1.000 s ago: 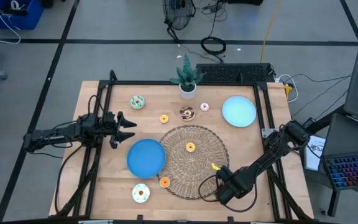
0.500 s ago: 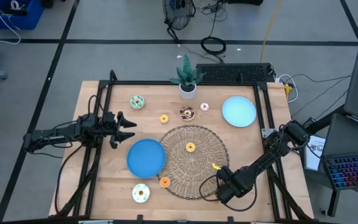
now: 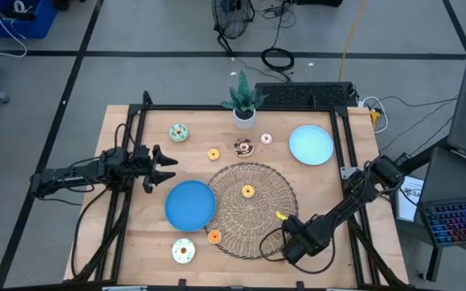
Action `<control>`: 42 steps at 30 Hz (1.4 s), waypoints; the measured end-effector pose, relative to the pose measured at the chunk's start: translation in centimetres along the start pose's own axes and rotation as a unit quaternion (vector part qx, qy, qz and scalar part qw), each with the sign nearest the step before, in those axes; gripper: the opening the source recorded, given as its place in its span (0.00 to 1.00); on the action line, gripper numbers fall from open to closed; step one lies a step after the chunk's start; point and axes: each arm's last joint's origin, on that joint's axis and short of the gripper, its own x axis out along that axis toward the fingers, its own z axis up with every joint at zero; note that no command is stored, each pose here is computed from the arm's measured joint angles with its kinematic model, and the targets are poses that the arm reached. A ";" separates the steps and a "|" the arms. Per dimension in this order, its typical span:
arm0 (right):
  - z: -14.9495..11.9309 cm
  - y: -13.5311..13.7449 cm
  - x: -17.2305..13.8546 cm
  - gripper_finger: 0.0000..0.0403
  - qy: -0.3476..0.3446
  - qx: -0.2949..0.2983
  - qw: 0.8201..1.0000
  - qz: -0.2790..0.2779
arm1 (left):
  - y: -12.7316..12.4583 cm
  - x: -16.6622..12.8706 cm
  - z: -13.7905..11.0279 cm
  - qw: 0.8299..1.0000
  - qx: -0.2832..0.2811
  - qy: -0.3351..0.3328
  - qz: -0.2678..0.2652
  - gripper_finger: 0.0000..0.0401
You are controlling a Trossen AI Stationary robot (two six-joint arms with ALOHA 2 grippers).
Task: Pick & Place donuts
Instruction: Put the small green donut on the light blue plate
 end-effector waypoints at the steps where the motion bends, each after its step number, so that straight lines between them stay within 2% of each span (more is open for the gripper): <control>1: 0.0 -0.1 -0.3 0.37 -0.007 -0.003 1.000 0.001 | 0.0 0.0 0.0 1.000 0.000 0.000 0.000 0.64; 6: 0.3 -1.0 -2.1 0.36 -0.067 -0.021 0.998 0.007 | 0.0 0.0 0.0 1.000 0.000 0.000 0.000 0.64; 11: 0.7 -2.3 -4.3 0.37 -0.167 -0.034 0.985 0.002 | 0.0 0.0 0.0 1.000 0.000 0.000 0.000 0.64; 19: 1.4 -4.2 -7.4 0.37 -0.326 -0.074 0.942 -0.011 | 0.0 0.0 0.0 1.000 0.000 0.000 0.000 0.64; 23: 1.9 -4.7 -8.3 0.36 -0.381 -0.097 0.919 -0.027 | 0.0 0.0 0.0 1.000 0.000 0.000 0.000 0.64; 28: 2.9 -4.9 -8.6 0.37 -0.417 -0.120 0.899 -0.060 | 0.0 0.0 0.0 1.000 0.000 0.000 0.000 0.64; 33: 4.8 -5.3 -8.8 0.36 -0.427 -0.120 0.891 -0.093 | 0.0 0.0 0.0 1.000 0.000 0.000 0.000 0.64; 42: 11.8 -6.3 -9.3 0.37 -0.422 -0.143 0.883 -0.145 | 0.0 0.0 0.0 1.000 0.000 0.000 0.000 0.64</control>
